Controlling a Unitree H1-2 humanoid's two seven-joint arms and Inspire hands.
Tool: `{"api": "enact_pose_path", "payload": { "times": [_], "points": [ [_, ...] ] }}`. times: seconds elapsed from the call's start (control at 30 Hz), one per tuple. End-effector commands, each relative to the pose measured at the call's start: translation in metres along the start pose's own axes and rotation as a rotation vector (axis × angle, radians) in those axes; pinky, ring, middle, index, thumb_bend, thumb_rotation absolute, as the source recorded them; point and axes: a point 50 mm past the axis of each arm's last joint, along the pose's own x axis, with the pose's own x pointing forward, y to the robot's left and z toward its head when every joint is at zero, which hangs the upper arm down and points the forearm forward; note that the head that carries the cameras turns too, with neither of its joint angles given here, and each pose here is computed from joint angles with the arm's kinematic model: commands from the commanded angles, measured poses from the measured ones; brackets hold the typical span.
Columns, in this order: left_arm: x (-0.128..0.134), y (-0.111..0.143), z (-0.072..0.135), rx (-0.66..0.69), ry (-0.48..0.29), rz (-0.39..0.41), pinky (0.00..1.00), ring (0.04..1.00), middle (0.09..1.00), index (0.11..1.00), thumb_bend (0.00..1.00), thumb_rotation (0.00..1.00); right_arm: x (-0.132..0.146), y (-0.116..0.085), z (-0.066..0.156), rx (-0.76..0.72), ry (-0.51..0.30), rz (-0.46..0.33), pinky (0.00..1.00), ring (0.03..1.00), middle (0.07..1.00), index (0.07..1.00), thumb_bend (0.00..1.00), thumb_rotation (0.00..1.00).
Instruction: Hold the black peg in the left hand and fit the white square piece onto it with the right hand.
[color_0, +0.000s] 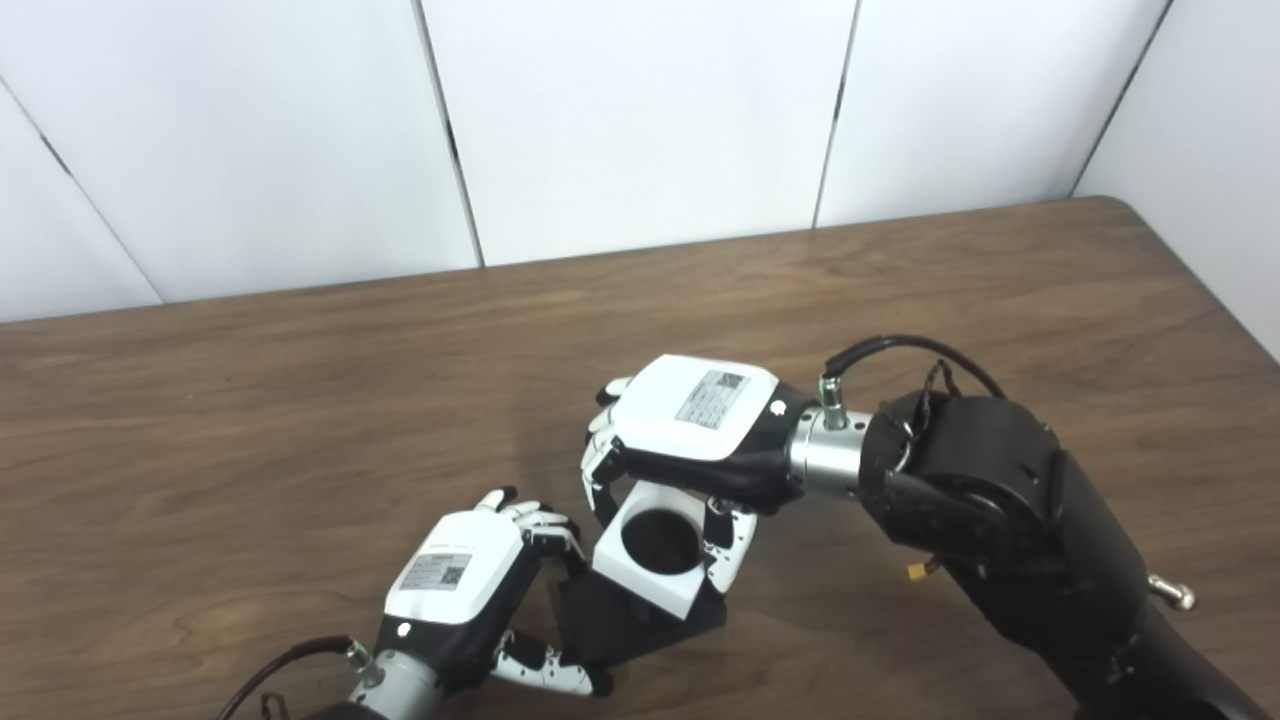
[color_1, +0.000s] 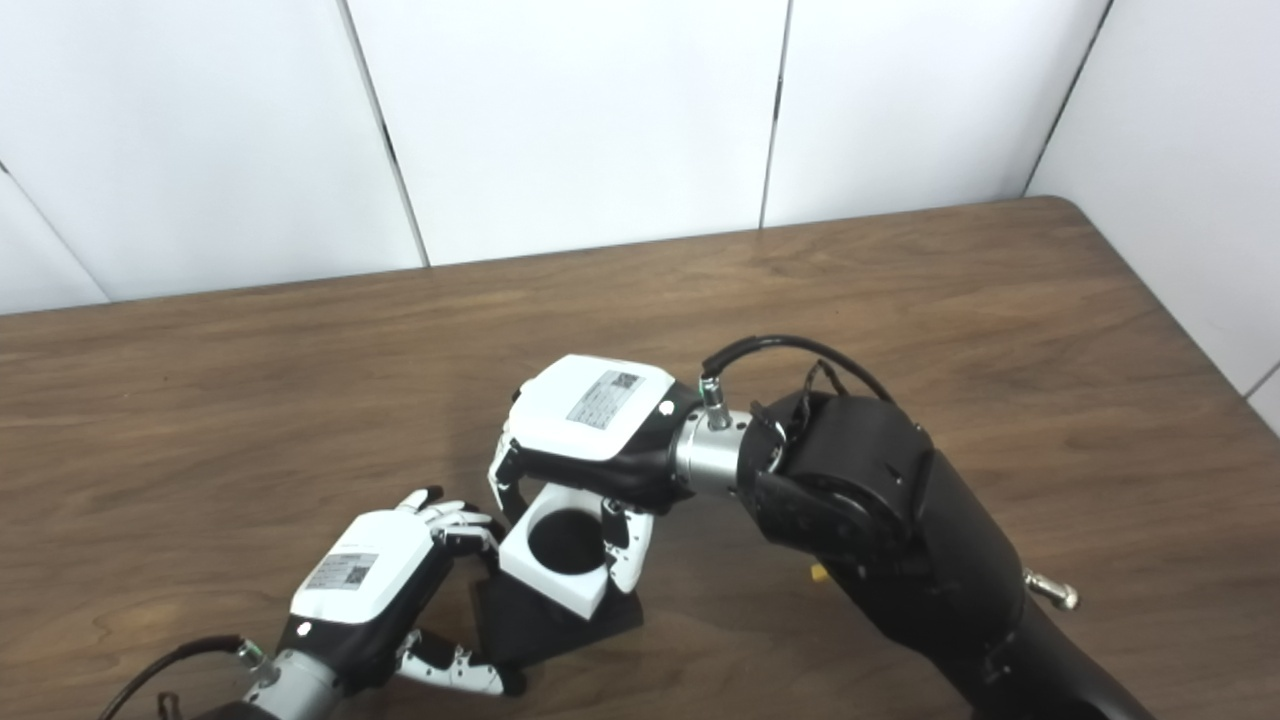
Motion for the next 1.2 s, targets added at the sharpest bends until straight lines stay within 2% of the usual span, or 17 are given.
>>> {"api": "enact_pose_path", "payload": {
  "times": [0.0, 0.37, 0.5, 0.53, 0.57, 0.63, 0.67, 0.77, 0.97, 1.17],
  "points": [
    [-0.0016, -0.0088, 0.0017, 0.003, 0.003, -0.069, 0.97, 0.871, 0.787, 0.488, 0.51, 0.05, -0.0020, -0.0105, -0.0022, -0.037, 0.005, -0.045, 0.94, 0.849, 0.760, 0.483, 0.52, 0.13],
    [-0.0001, -0.0096, 0.0014, 0.002, 0.004, -0.063, 0.98, 0.870, 0.786, 0.488, 0.51, 0.05, -0.0001, -0.0061, -0.0012, -0.030, -0.009, -0.046, 0.93, 0.845, 0.763, 0.483, 0.52, 0.13],
    [0.0003, -0.0100, 0.0014, 0.003, 0.002, -0.061, 0.98, 0.870, 0.785, 0.488, 0.51, 0.05, 0.0006, -0.0070, -0.0007, -0.041, -0.004, -0.022, 0.94, 0.855, 0.775, 0.490, 0.53, 0.15],
    [0.0005, -0.0101, 0.0015, 0.004, 0.002, -0.061, 0.98, 0.870, 0.785, 0.488, 0.51, 0.05, 0.0005, -0.0077, -0.0009, -0.040, -0.001, -0.015, 0.94, 0.858, 0.780, 0.549, 0.72, 0.21],
    [0.0006, -0.0101, 0.0015, 0.004, 0.002, -0.062, 0.98, 0.870, 0.785, 0.488, 0.51, 0.05, 0.0004, -0.0081, -0.0010, -0.039, 0.002, -0.011, 0.94, 0.862, 0.789, 0.591, 0.83, 0.26],
    [0.0009, -0.0102, 0.0018, 0.003, 0.003, -0.064, 0.98, 0.870, 0.786, 0.488, 0.51, 0.05, 0.0001, -0.0099, -0.0015, -0.038, 0.014, 0.004, 0.95, 0.874, 0.807, 0.646, 0.95, 0.34],
    [0.0009, -0.0103, 0.0018, 0.003, 0.003, -0.064, 0.98, 0.871, 0.786, 0.488, 0.51, 0.05, 0.0000, -0.0104, -0.0016, -0.038, 0.018, 0.009, 0.95, 0.880, 0.817, 0.666, 0.98, 0.37],
    [0.0013, -0.0105, 0.0020, 0.004, 0.003, -0.065, 0.98, 0.870, 0.786, 0.488, 0.51, 0.05, -0.0006, -0.0119, -0.0025, -0.048, 0.027, 0.023, 0.96, 0.892, 0.835, 0.702, 1.00, 0.44],
    [0.0015, -0.0107, 0.0018, 0.007, 0.003, -0.063, 0.97, 0.868, 0.784, 0.488, 0.51, 0.05, -0.0001, -0.0140, -0.0048, -0.045, 0.034, 0.027, 0.96, 0.908, 0.845, 0.738, 1.00, 0.49],
    [0.0012, -0.0113, 0.0013, 0.008, 0.003, -0.062, 0.97, 0.866, 0.782, 0.488, 0.51, 0.05, -0.0005, -0.0149, -0.0087, -0.046, 0.044, 0.016, 0.95, 0.914, 0.839, 0.724, 1.00, 0.54]
  ]
}}
